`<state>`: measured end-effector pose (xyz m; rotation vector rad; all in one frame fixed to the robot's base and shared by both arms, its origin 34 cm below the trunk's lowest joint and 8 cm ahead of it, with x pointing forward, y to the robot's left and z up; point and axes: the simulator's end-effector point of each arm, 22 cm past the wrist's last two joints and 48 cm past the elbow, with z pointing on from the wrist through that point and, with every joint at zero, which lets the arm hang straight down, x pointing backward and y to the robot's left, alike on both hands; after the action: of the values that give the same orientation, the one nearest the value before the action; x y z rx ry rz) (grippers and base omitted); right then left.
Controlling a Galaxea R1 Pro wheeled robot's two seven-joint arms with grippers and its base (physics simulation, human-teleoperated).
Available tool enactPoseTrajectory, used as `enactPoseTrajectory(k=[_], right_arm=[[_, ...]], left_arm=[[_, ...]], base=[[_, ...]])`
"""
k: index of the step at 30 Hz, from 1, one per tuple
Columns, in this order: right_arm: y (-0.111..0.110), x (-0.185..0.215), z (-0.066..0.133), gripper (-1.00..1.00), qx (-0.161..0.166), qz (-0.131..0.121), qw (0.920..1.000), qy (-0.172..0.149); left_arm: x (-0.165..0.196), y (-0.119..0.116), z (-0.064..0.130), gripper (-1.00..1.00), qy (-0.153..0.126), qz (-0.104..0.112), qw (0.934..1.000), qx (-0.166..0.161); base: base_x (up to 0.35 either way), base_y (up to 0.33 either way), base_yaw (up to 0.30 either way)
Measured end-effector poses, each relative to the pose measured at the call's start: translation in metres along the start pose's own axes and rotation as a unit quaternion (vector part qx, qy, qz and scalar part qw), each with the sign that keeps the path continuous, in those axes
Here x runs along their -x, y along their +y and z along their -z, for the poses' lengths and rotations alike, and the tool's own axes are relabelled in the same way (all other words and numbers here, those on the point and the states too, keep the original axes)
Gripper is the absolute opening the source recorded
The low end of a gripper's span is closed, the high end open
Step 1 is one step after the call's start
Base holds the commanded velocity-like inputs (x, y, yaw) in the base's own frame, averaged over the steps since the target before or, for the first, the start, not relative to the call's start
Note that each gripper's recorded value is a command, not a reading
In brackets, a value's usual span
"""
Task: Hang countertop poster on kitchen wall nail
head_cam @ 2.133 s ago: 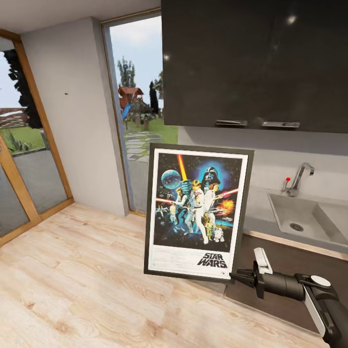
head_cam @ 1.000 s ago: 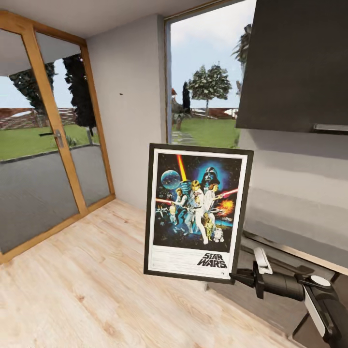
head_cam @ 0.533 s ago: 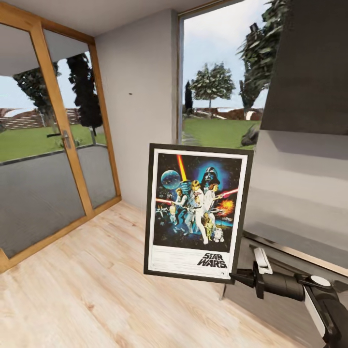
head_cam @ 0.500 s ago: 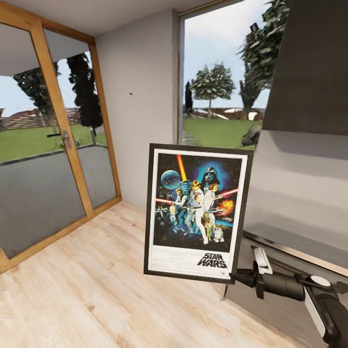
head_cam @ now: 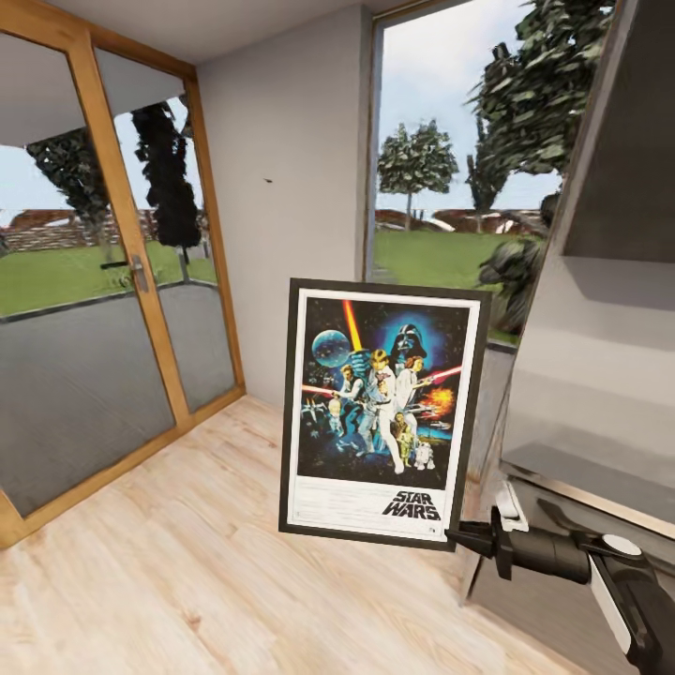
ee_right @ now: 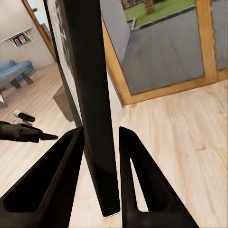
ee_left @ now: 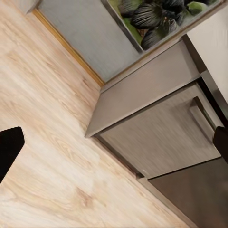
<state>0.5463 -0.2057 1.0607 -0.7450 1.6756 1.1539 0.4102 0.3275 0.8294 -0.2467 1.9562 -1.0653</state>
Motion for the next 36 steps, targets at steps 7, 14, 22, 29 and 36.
enactPoseTrajectory(k=[7,14,22,29,36], right_arm=[[0.0000,0.0000,0.0000,-1.00,0.000,0.000,1.0000,0.000],[-0.0001,0.0001,0.0002,-1.00,0.000,0.000,1.0000,0.000],[-0.0002,0.0002,0.0003,-1.00,0.000,0.000,1.0000,0.000],[0.0000,0.0001,0.0001,-1.00,0.000,0.000,1.0000,0.000],[0.0001,0.0001,0.0001,-1.00,0.000,0.000,1.0000,0.000]], left_arm=[[0.0002,0.0001,0.0000,1.00,0.000,0.000,1.0000,0.000],[0.0002,0.0000,0.0000,1.00,0.000,0.000,1.0000,0.000],[0.0002,0.0000,0.0000,1.00,0.000,0.000,1.0000,0.000],[0.0002,0.0000,0.0000,1.00,0.000,0.000,1.0000,0.000],[0.0003,0.0000,0.0000,1.00,0.000,0.000,1.0000,0.000]], base=[[0.247,0.280,0.000],[0.258,0.269,0.000],[0.267,0.259,0.000],[0.268,0.258,0.000],[0.268,0.258,-0.018]])
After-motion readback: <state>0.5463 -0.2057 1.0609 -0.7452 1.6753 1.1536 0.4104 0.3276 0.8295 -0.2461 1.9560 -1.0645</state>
